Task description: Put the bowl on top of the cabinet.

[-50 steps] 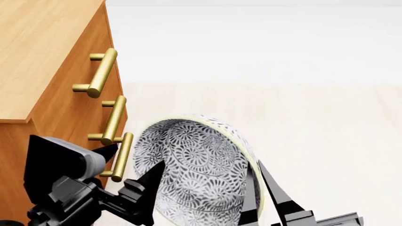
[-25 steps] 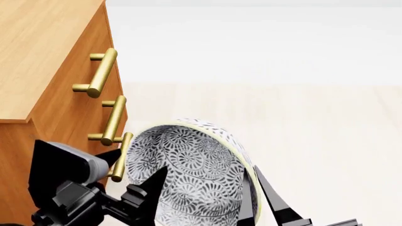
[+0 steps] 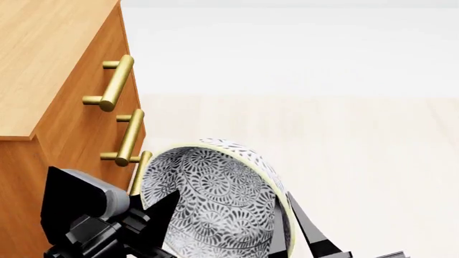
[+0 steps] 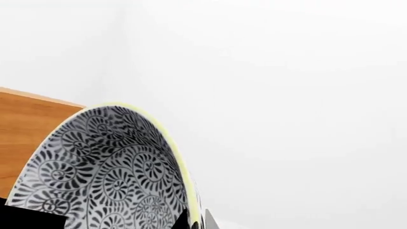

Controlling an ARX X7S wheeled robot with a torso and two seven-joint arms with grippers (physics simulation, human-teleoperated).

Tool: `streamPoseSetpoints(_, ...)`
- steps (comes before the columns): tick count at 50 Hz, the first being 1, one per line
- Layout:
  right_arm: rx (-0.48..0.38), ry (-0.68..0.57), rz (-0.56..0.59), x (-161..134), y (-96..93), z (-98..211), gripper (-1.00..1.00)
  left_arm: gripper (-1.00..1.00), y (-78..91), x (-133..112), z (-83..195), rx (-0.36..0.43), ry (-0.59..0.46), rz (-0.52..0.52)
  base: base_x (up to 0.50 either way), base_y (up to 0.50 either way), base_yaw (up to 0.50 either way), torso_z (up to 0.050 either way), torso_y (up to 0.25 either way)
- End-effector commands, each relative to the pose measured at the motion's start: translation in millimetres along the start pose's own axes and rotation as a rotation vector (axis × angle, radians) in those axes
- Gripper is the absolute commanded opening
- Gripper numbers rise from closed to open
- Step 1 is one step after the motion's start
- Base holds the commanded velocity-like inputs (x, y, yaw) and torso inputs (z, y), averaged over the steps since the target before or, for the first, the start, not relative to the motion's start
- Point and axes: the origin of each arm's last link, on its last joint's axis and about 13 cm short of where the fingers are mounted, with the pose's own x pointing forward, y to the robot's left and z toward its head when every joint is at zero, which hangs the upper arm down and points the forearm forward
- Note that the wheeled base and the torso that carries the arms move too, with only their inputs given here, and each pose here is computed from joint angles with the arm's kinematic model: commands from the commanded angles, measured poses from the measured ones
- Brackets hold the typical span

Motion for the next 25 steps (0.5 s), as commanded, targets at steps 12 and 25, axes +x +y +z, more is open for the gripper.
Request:
streamPoseSetpoints(12,-0.006,0.007,-0.036,4.7,-3.9,2.1,-1.00,-1.00,4.0,-2.0,5.4,0.045,-0.009,0.070,0.00,0.00,0.00,0.001,0.001)
streamPoseSetpoints(25,-0.007,0.041,-0.043,8.1,-6.1,0.7,1.00,-1.00,5.0,-0.5,5.7,0.040,-0.006,0.068,0.00,0.00,0.00,0.000,0.000)
